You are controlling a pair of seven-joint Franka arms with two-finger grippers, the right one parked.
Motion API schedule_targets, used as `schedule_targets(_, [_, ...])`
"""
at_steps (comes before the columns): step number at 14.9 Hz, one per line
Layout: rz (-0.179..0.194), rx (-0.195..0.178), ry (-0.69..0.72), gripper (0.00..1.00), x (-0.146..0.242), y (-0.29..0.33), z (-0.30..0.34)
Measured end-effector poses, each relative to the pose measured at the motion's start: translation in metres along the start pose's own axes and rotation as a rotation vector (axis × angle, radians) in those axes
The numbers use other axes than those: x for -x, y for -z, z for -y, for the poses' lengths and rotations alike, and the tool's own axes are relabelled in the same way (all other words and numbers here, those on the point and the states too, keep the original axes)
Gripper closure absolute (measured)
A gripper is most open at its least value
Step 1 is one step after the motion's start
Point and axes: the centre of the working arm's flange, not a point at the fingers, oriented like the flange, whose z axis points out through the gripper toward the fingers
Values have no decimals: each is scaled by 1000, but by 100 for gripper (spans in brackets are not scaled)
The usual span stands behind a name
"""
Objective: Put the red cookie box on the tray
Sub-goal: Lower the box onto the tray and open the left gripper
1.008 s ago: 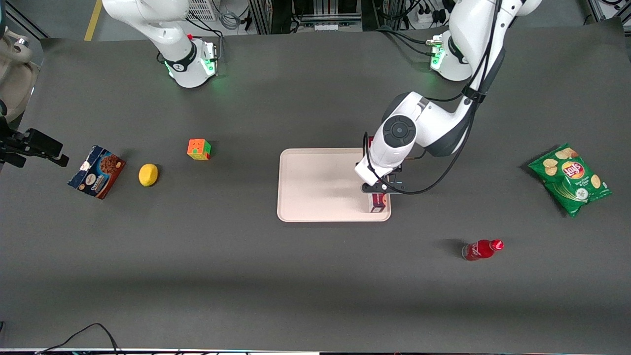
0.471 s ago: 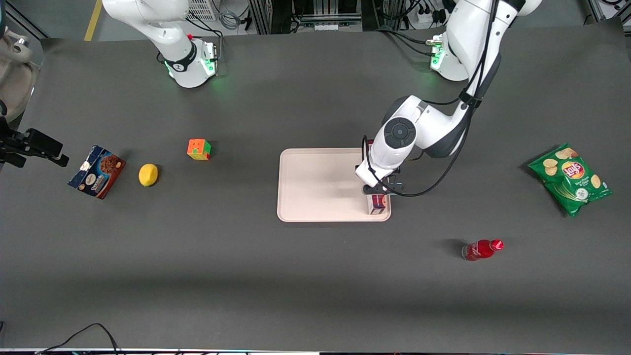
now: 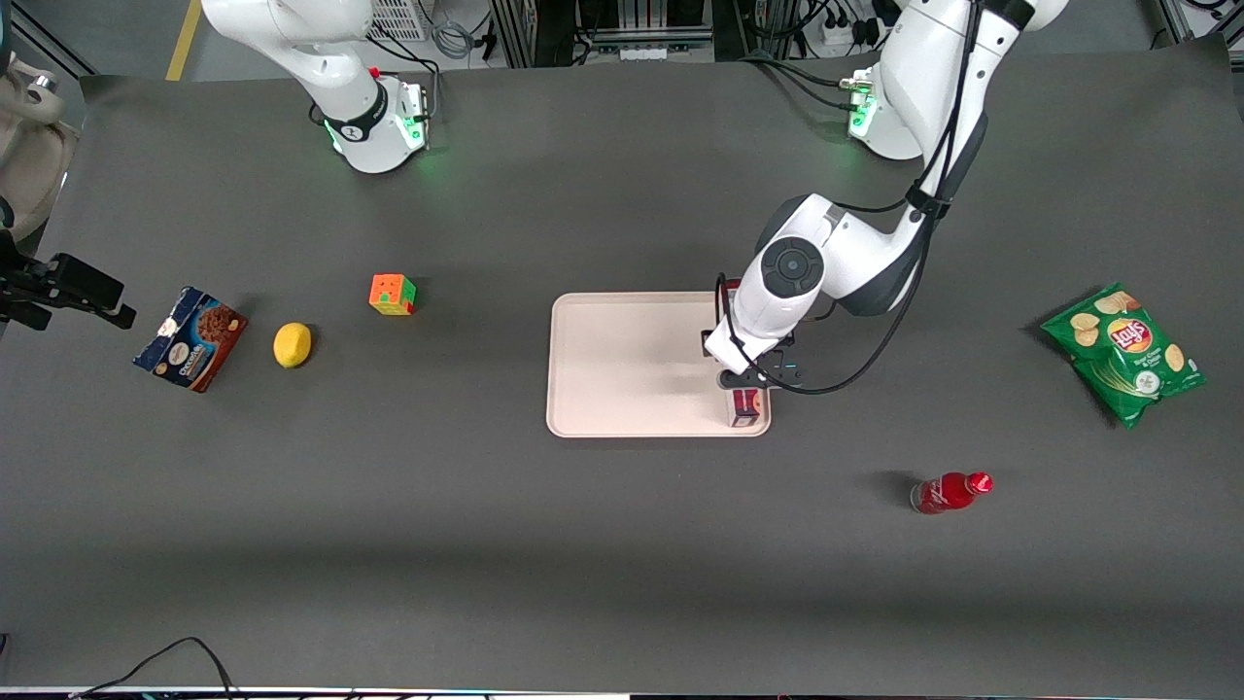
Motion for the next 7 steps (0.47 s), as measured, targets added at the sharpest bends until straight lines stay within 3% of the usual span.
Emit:
schedule_targets(3, [-9,7,9,1,-3,5,-2])
schedule_targets(5, [-32,18,15,0,-10,21,-5])
schedule_targets(7, [-45,7,31,0,-22,51,0])
